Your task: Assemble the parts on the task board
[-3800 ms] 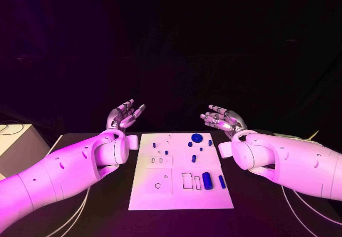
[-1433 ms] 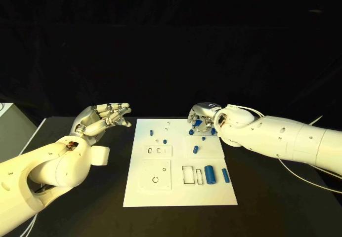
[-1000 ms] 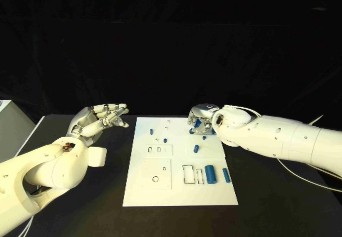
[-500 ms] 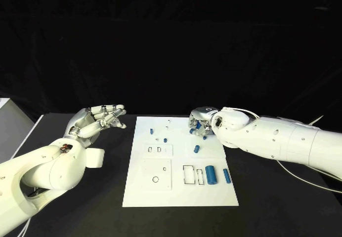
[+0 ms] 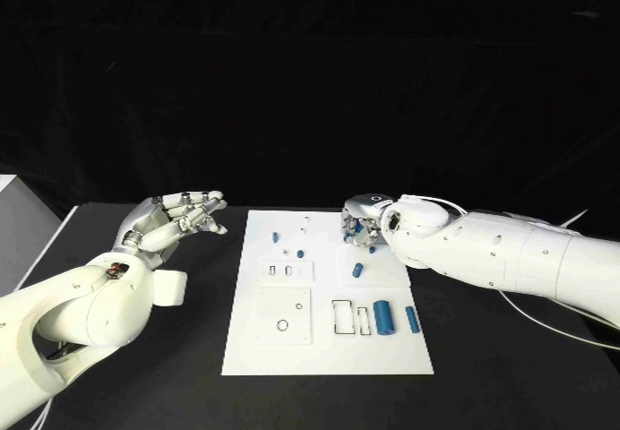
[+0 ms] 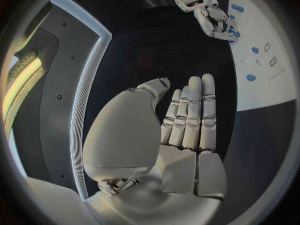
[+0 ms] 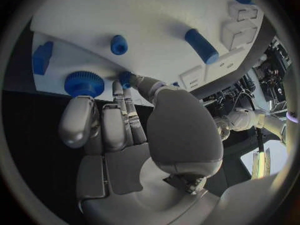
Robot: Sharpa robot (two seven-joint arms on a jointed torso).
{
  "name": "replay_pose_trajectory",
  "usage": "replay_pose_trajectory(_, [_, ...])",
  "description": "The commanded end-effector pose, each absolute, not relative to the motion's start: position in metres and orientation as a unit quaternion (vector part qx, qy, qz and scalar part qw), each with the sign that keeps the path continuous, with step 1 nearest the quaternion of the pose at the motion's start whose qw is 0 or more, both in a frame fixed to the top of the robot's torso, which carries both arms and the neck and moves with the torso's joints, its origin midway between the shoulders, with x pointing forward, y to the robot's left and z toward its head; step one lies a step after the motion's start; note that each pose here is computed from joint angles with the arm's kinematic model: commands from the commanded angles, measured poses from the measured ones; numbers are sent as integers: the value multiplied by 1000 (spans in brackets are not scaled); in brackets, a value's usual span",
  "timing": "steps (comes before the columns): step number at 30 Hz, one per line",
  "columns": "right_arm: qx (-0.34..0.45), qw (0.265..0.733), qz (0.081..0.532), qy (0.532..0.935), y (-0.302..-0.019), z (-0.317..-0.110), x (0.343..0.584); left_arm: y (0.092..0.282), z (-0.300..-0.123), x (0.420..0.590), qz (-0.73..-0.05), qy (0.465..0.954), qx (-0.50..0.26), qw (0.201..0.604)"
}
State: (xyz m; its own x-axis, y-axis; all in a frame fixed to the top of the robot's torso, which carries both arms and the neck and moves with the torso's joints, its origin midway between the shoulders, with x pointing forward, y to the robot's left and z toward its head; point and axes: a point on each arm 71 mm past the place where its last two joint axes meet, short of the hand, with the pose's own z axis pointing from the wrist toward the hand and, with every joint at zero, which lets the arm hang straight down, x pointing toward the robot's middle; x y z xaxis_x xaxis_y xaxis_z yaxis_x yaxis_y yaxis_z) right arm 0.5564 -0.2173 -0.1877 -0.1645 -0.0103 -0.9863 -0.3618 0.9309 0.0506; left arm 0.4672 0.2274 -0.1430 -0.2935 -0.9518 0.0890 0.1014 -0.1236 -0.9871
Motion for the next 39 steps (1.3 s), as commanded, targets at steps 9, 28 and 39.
replay_pose_trajectory(9, [-116, 674, 144, 716, -217, -182, 555, 227, -142, 468, -627, 511, -412, 420])
replay_pose_trajectory(28, [-98, 733, 182, 648, -188, -165, 559, 229, -143, 469, -626, 511, -412, 421])
replay_pose_trajectory(39, [-96, 734, 184, 647, -170, -165, 573, 226, -143, 468, -628, 511, -410, 419])
